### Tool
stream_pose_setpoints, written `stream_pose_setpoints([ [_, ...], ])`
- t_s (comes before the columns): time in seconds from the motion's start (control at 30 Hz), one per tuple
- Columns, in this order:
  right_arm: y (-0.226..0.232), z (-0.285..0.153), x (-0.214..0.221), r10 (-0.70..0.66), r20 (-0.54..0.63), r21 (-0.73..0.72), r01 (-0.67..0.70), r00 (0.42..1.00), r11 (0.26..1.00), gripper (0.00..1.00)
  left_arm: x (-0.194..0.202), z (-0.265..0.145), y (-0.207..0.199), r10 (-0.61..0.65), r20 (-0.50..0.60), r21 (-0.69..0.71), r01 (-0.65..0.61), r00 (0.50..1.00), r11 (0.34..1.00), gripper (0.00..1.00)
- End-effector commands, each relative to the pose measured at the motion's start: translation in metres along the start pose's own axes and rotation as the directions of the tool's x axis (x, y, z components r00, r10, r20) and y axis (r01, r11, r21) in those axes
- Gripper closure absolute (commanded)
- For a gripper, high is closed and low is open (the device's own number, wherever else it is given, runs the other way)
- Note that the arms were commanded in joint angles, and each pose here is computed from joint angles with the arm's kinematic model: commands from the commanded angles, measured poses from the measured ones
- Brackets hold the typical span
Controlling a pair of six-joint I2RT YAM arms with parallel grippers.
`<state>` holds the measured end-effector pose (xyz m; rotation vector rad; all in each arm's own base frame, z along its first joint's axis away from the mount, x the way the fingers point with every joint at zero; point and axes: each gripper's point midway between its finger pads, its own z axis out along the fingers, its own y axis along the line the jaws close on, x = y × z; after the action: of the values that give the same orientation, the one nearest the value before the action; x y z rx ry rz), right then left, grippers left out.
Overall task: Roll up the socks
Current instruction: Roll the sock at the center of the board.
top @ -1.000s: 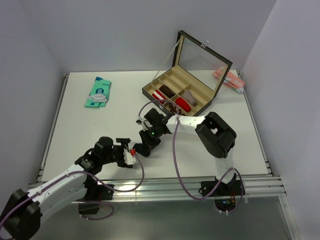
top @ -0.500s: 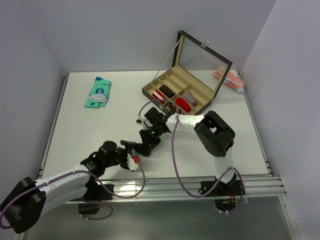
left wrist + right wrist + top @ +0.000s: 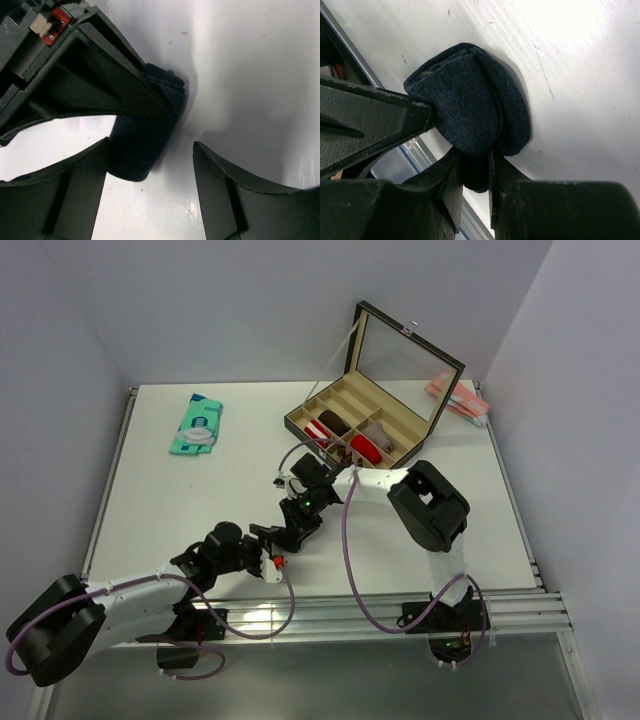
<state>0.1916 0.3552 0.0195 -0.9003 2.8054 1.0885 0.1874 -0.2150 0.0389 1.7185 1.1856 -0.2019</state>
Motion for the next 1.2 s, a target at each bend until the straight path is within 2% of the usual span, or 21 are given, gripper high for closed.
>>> stream_pose_setpoints([
  [0.0,-0.078,0.008,0.057,0.102,-0.156,0.281,-0.055,0.982,0.958,1.0,-0.026,0.006,0.022,0.025,0.081,-0.038,-0.022,0.996,0.999,0.28],
  [0.23,-0.077,0.006,0.062,0.096,-0.16,0.273,-0.05,0.982,0.961,1.0,-0.025,0.02,0.03,-0.016,0.036,0.022,0.016,0.999,1.0,0.32],
  [0.33,-0.076,0.004,0.064,0.101,-0.16,0.268,-0.055,0.982,0.962,1.0,-0.025,0.023,0.022,-0.037,0.013,0.099,0.036,0.999,0.994,0.36],
  [0.53,-0.076,0.001,0.067,0.098,-0.161,0.253,-0.054,0.982,0.966,1.0,-0.015,0.022,0.002,-0.029,-0.038,0.211,0.037,0.999,0.977,0.38],
  [0.87,-0.076,-0.002,0.068,0.103,-0.152,0.243,-0.064,0.983,0.968,1.0,-0.003,0.03,-0.008,-0.053,-0.106,0.283,0.081,0.993,0.956,0.4],
  [0.93,-0.075,-0.004,0.066,0.113,-0.139,0.244,-0.076,0.984,0.967,1.0,-0.001,0.03,-0.012,-0.061,-0.12,0.309,0.095,0.991,0.946,0.45],
  [1.17,-0.075,-0.01,0.073,0.14,-0.092,0.24,-0.114,0.986,0.964,1.0,0.004,0.028,-0.028,-0.064,-0.15,0.388,0.119,0.987,0.914,0.53],
])
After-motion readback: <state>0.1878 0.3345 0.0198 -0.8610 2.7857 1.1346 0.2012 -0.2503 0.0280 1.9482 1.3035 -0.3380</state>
